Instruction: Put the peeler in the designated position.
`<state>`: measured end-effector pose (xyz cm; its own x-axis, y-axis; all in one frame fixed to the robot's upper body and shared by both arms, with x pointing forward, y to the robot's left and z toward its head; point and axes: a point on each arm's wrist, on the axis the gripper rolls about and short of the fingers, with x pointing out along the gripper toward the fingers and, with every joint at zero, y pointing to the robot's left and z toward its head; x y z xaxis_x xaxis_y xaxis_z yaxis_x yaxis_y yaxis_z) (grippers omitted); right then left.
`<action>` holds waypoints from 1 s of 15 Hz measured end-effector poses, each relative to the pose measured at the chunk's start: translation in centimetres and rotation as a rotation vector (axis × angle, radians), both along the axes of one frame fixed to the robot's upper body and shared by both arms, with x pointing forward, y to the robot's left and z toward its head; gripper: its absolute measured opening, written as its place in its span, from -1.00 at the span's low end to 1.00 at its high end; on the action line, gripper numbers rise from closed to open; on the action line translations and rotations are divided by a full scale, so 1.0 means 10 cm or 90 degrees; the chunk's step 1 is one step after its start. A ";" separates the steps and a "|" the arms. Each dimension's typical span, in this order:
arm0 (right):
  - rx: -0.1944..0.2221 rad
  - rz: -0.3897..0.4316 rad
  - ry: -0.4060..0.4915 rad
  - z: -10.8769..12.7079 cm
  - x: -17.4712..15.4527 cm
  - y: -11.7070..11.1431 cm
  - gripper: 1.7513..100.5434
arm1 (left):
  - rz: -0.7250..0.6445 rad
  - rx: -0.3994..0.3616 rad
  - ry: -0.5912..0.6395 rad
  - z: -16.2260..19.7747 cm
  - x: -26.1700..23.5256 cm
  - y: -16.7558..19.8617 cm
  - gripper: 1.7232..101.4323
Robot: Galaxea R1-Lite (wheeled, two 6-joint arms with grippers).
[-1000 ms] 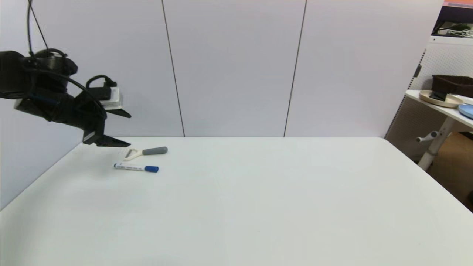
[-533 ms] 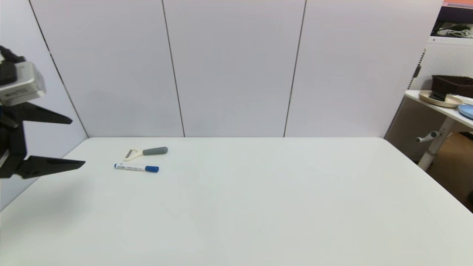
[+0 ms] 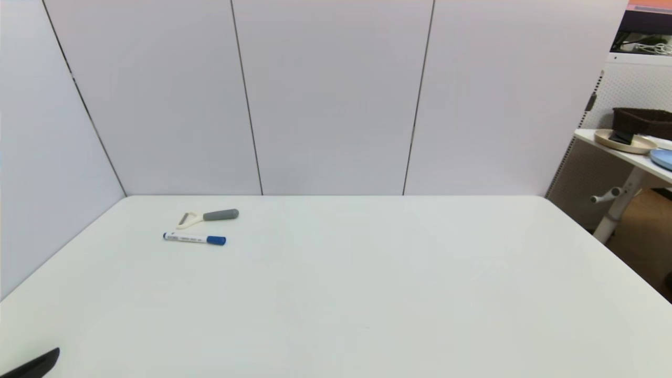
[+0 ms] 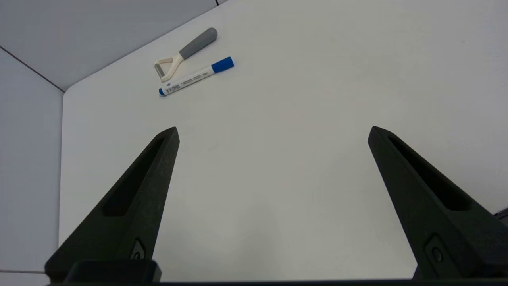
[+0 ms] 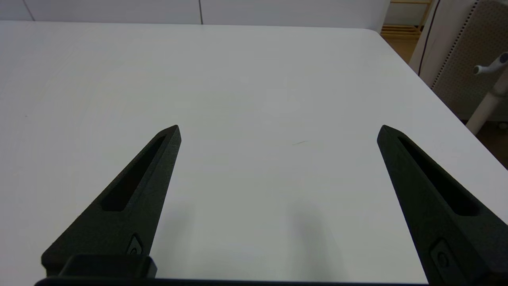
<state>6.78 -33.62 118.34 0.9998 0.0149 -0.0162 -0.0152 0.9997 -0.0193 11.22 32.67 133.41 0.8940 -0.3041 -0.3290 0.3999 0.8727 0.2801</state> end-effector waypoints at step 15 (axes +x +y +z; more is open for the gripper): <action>0.000 0.000 0.001 0.00 0.00 0.00 0.95 | 0.192 -0.141 -0.196 -1.49 -0.44 0.06 0.92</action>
